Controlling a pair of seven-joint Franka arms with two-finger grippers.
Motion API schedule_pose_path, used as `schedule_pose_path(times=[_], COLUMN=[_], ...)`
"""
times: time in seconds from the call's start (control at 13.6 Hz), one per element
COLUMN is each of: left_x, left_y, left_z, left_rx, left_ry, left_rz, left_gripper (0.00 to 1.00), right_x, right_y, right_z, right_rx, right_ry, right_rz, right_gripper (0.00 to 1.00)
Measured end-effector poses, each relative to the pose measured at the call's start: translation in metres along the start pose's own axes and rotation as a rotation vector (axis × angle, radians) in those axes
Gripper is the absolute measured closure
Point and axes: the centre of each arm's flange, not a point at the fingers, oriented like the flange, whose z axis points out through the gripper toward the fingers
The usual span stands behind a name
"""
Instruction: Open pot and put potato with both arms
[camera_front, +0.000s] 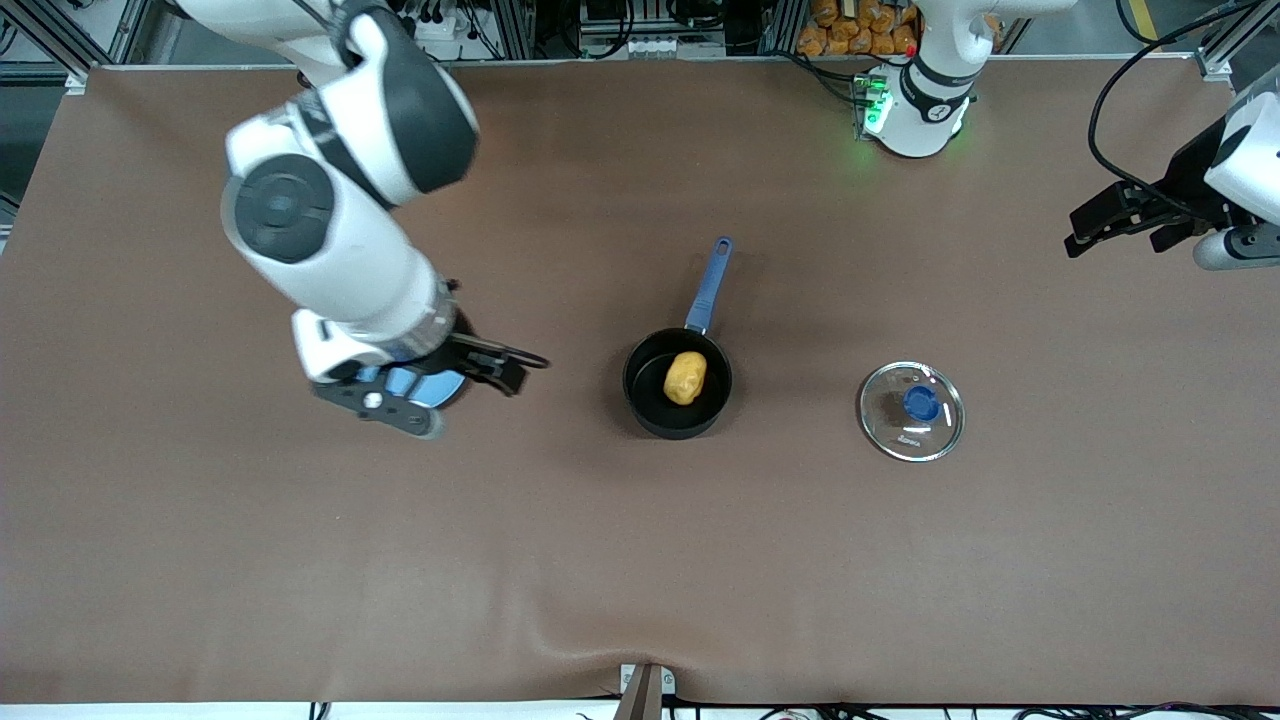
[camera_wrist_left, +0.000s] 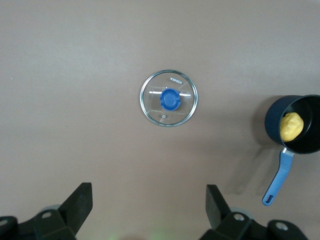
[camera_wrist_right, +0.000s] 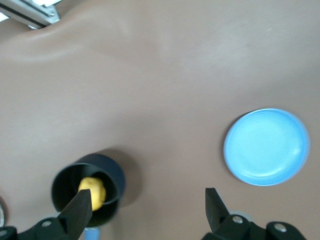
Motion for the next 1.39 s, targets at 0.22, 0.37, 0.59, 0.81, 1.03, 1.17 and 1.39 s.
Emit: schedule_pose_path(times=[0.22, 0.37, 0.59, 0.81, 1.03, 1.17, 1.39], left_x=[0.000, 0.001, 0.001, 0.001, 0.001, 0.001, 0.001], left_y=[0.000, 0.000, 0.000, 0.000, 0.000, 0.000, 0.000], left_z=[0.001, 0.001, 0.002, 0.002, 0.002, 0.002, 0.002], left_rx=[-0.002, -0.002, -0.002, -0.002, -0.002, -0.002, -0.002], left_ry=[-0.002, -0.003, -0.004, -0.004, -0.005, -0.005, -0.005], left_rz=[0.000, 0.000, -0.001, -0.001, -0.001, -0.001, -0.001], left_gripper=[0.00, 0.00, 0.00, 0.00, 0.00, 0.00, 0.00], right_x=[0.030, 0.047, 0.067, 0.067, 0.040, 0.016, -0.021], right_y=[0.061, 0.108, 0.179, 0.223, 0.243, 0.248, 0.258], right_z=[-0.034, -0.055, -0.077, -0.113, -0.151, -0.162, -0.165], right_rx=[-0.017, -0.027, -0.035, -0.018, -0.036, -0.054, -0.061], right_ry=[-0.010, -0.029, -0.087, -0.060, -0.035, -0.029, -0.004], right_rz=[-0.134, -0.218, -0.322, -0.332, -0.324, -0.328, -0.313], right_gripper=[0.00, 0.00, 0.00, 0.00, 0.00, 0.00, 0.00])
